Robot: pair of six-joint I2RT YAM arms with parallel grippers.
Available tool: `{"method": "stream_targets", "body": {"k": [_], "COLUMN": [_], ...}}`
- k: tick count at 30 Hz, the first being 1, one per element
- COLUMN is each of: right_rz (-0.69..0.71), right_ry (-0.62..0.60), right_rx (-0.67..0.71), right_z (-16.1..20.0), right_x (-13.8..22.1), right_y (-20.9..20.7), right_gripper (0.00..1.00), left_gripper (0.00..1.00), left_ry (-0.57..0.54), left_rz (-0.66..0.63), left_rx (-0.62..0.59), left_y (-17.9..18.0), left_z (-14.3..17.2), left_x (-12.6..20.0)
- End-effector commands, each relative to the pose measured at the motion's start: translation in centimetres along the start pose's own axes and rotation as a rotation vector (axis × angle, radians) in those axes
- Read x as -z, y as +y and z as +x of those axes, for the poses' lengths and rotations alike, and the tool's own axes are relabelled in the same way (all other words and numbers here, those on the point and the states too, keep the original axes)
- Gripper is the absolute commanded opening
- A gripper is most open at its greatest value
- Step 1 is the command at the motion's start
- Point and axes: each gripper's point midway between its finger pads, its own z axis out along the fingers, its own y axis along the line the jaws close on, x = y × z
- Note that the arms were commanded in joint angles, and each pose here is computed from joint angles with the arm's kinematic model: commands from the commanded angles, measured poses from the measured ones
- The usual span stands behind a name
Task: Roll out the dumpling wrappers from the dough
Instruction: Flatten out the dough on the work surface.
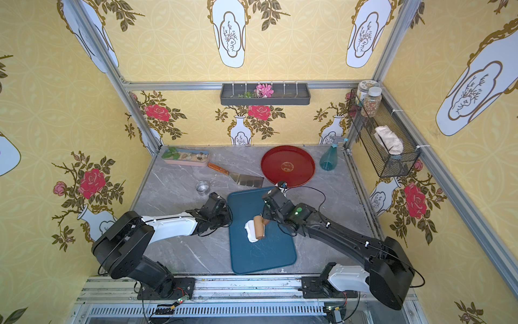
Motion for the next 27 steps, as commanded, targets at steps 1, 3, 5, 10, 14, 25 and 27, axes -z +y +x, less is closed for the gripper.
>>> {"method": "stream_targets", "body": {"k": [1, 3, 5, 10, 14, 25, 27], "right_rz": [-0.042, -0.050, -0.064, -0.100, -0.115, -0.105, -0.105], "right_ry": [0.019, 0.018, 0.018, 0.004, -0.028, -0.017, -0.008], "right_rx": [0.022, 0.023, 0.020, 0.012, 0.022, 0.027, 0.034], "right_z": [-0.1, -0.2, 0.0, 0.4, 0.1, 0.8, 1.2], "right_x": [1.0, 1.2, 1.1, 0.4, 0.1, -1.8, -1.9], "right_y": [0.5, 0.7, 1.0, 1.8, 2.6, 3.2, 3.2], "right_gripper": [0.00, 0.00, 0.00, 0.00, 0.00, 0.00, 0.00], "left_gripper": [0.00, 0.00, 0.00, 0.00, 0.00, 0.00, 0.00], "left_ry": [0.052, 0.051, 0.051, 0.052, 0.051, 0.051, 0.051], "left_rz": [-0.084, -0.081, -0.081, -0.079, -0.080, -0.081, -0.081], "left_rx": [0.000, 0.001, 0.001, 0.002, 0.004, 0.005, 0.005], "left_y": [2.3, 2.2, 2.2, 2.1, 2.2, 2.3, 2.3], "left_z": [1.5, 1.5, 1.5, 1.5, 1.4, 1.5, 1.5], "left_x": [-0.3, -0.3, -0.3, -0.3, -0.2, -0.2, -0.1]}}
